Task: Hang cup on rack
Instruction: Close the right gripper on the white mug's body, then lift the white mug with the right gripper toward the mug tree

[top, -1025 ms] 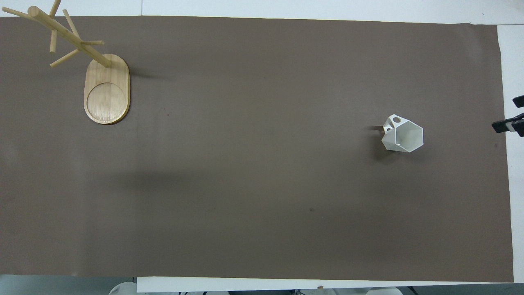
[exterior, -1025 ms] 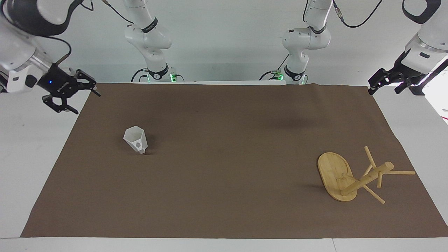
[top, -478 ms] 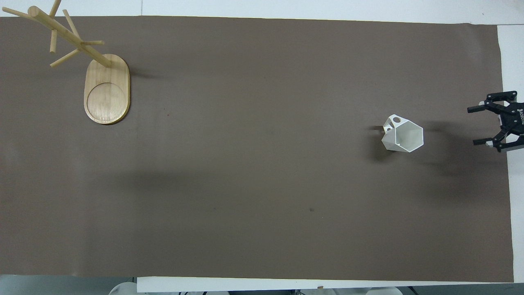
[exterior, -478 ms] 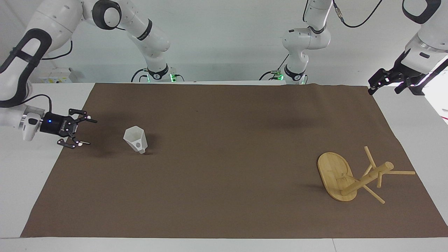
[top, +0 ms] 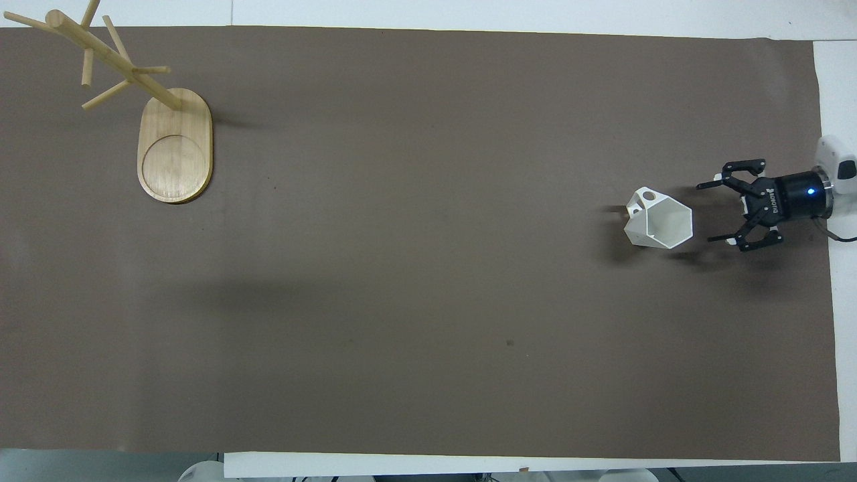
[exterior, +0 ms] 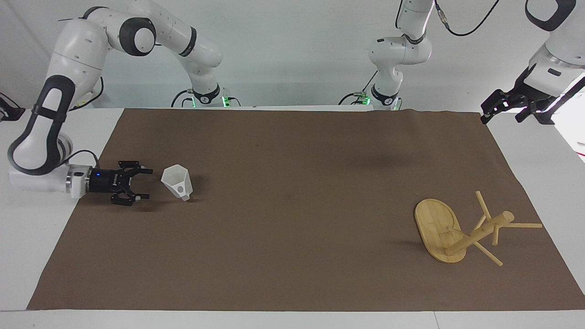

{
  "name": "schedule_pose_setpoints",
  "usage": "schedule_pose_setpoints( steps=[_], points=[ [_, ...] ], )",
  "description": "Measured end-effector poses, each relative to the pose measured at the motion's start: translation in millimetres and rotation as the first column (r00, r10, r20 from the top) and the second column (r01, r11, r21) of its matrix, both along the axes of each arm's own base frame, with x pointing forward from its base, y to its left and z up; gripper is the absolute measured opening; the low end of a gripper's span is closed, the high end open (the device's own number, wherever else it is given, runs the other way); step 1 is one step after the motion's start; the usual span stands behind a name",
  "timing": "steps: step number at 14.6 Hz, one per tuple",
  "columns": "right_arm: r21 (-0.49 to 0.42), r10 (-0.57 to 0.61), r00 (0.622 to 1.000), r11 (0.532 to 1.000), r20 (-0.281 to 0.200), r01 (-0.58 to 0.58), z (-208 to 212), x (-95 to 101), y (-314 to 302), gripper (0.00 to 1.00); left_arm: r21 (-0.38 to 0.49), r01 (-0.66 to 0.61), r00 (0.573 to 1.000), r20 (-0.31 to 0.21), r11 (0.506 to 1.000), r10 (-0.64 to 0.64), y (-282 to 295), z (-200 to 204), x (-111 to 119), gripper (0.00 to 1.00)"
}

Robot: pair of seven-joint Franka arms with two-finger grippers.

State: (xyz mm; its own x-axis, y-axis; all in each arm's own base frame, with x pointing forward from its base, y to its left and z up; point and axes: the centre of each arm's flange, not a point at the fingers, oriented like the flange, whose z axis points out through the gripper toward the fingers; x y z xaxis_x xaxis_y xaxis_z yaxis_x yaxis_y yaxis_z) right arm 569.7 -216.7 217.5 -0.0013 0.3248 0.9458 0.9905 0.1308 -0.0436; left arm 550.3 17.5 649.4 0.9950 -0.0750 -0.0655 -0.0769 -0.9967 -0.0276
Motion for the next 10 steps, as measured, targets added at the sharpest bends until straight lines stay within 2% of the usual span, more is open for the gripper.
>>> schedule_pose_setpoints(
  steps=[10],
  points=[
    [0.072,0.058,0.995,0.995,0.078,-0.063,-15,16.1,59,1.00,0.000,0.000,1.000,0.000,1.000,0.000,0,0,0,1.00]
  ],
)
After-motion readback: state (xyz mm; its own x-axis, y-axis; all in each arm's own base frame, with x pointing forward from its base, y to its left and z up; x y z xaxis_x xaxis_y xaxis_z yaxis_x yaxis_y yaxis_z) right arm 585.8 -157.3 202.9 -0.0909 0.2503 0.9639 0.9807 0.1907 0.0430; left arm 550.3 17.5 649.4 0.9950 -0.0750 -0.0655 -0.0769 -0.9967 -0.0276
